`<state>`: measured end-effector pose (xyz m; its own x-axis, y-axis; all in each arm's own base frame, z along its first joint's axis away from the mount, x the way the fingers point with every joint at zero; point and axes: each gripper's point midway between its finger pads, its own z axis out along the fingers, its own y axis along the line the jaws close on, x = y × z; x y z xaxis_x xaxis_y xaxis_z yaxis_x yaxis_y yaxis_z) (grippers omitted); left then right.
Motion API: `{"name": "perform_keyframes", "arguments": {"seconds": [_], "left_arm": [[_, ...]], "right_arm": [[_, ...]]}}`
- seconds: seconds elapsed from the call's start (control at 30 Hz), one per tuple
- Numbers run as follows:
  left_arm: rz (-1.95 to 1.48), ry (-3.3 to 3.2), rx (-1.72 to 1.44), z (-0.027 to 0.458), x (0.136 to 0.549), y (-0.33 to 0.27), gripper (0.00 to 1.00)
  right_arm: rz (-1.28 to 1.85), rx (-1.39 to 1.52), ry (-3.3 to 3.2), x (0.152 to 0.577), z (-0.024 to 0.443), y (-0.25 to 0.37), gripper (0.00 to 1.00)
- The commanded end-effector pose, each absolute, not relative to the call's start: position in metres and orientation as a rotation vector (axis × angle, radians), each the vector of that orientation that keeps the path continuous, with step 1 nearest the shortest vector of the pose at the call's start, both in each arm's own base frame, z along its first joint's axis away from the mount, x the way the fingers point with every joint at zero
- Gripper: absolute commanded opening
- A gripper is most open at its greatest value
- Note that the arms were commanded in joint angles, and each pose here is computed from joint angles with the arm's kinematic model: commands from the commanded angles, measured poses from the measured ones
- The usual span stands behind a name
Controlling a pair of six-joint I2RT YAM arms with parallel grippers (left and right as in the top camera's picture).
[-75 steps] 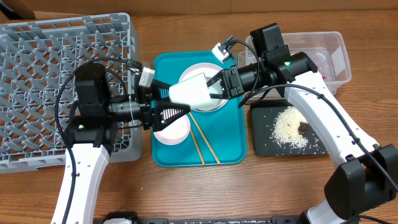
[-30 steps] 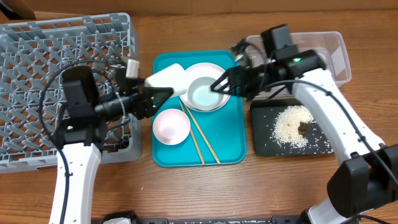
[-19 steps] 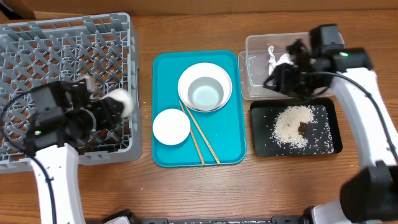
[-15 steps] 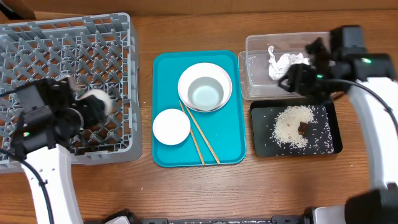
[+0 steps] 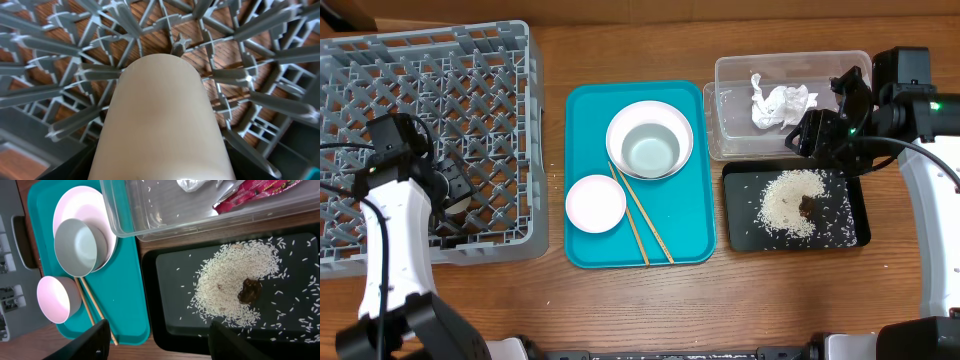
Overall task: Sort waste into correct bins and load items into the dishwasher
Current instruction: 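Place the white cup upside down in the dish rack with left gripper, then reach the left gripper to the pink bowl and grasp its rim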
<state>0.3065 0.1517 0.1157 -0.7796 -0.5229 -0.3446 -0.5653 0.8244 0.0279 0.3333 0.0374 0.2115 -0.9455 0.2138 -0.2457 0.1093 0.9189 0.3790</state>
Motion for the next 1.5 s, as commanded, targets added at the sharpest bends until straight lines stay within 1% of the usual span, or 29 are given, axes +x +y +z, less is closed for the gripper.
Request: {"name": "perform_keyframes", "arguments": {"seconds": [0.0, 0.03, 0.07, 0.1, 0.17, 0.2, 0.27, 0.33, 0.43, 0.5, 0.6, 0.67, 0.73, 0.87, 0.93, 1.0, 1.07, 1.13, 1.2, 1.3, 1.37, 1.43, 1.47], "left_arm": [[0.207, 2.691, -0.885, 0.103, 0.31, 0.164, 0.29], [0.207, 2.703, -0.891, 0.099, 0.31, 0.165, 0.36], [0.206, 2.709, -0.896, 0.096, 0.309, 0.165, 0.48], [0.201, 2.713, -0.898, 0.095, 0.309, 0.165, 0.7], [0.201, 2.704, -0.895, 0.097, 0.311, 0.166, 0.97], [0.194, 2.703, -0.893, 0.099, 0.312, 0.165, 1.0], [0.14, 2.698, -0.881, 0.109, 0.318, 0.16, 1.0], [0.066, 2.678, -0.854, 0.131, 0.326, 0.153, 1.0], [-0.083, 2.644, -0.783, 0.159, 0.338, 0.132, 0.99], [-0.21, 2.618, -0.654, 0.177, 0.349, 0.105, 0.97], [-0.259, 2.648, -0.435, 0.186, 0.356, 0.053, 0.95], [-0.282, 2.686, -0.311, 0.184, 0.356, 0.021, 0.88], [-0.3, 2.735, -0.144, 0.176, 0.352, -0.024, 0.85], [-0.349, 2.783, 0.134, 0.161, 0.334, -0.093, 0.86], [-0.306, 2.796, 0.271, 0.146, 0.322, -0.12, 0.84], [-0.25, 2.806, 0.34, 0.135, 0.314, -0.13, 0.83], [-0.169, 2.824, 0.435, 0.114, 0.299, -0.139, 0.83], [-0.171, 2.833, 0.485, 0.101, 0.289, -0.147, 0.82], [-0.171, 2.838, 0.521, 0.087, 0.281, -0.152, 0.77], [-0.167, 2.852, 0.55, 0.067, 0.271, -0.153, 0.74], [-0.124, 2.861, 0.547, 0.054, 0.267, -0.145, 0.7], [-0.056, 2.867, 0.541, 0.04, 0.264, -0.136, 0.69], [-0.045, 2.877, 0.543, 0.035, 0.262, -0.133, 0.66]], "right_arm": [[0.514, 0.222, 2.779, 0.335, 0.217, 0.036, 0.64], [0.514, 0.222, 2.779, 0.335, 0.217, 0.036, 0.64], [0.514, 0.222, 2.779, 0.335, 0.217, 0.036, 0.64], [0.514, 0.222, 2.779, 0.335, 0.217, 0.036, 0.64], [0.514, 0.223, 2.78, 0.335, 0.217, 0.036, 0.64], [0.514, 0.223, 2.782, 0.334, 0.217, 0.036, 0.64], [0.514, 0.224, 2.783, 0.334, 0.217, 0.036, 0.64], [0.515, 0.224, 2.785, 0.334, 0.217, 0.036, 0.66], [0.516, 0.227, 2.793, 0.332, 0.216, 0.036, 0.72], [0.518, 0.232, 2.807, 0.329, 0.215, 0.036, 0.76], [0.518, 0.233, 2.811, 0.328, 0.215, 0.036, 0.77], [0.518, 0.234, 2.811, 0.328, 0.215, 0.036, 0.77], [0.518, 0.234, 2.811, 0.328, 0.215, 0.036, 0.77], [0.518, 0.234, 2.811, 0.328, 0.215, 0.036, 0.77], [0.518, 0.234, 2.811, 0.328, 0.215, 0.036, 0.77], [0.518, 0.234, 2.811, 0.328, 0.215, 0.036, 0.77], [0.518, 0.234, 2.811, 0.328, 0.215, 0.036, 0.77], [0.518, 0.234, 2.811, 0.328, 0.215, 0.036, 0.77], [0.518, 0.234, 2.811, 0.328, 0.215, 0.036, 0.77], [0.519, 0.234, 2.811, 0.328, 0.215, 0.036, 0.77], [0.519, 0.234, 2.811, 0.328, 0.215, 0.036, 0.77], [0.519, 0.234, 2.811, 0.328, 0.215, 0.036, 0.77], [0.519, 0.234, 2.812, 0.327, 0.215, 0.036, 0.77]]}}
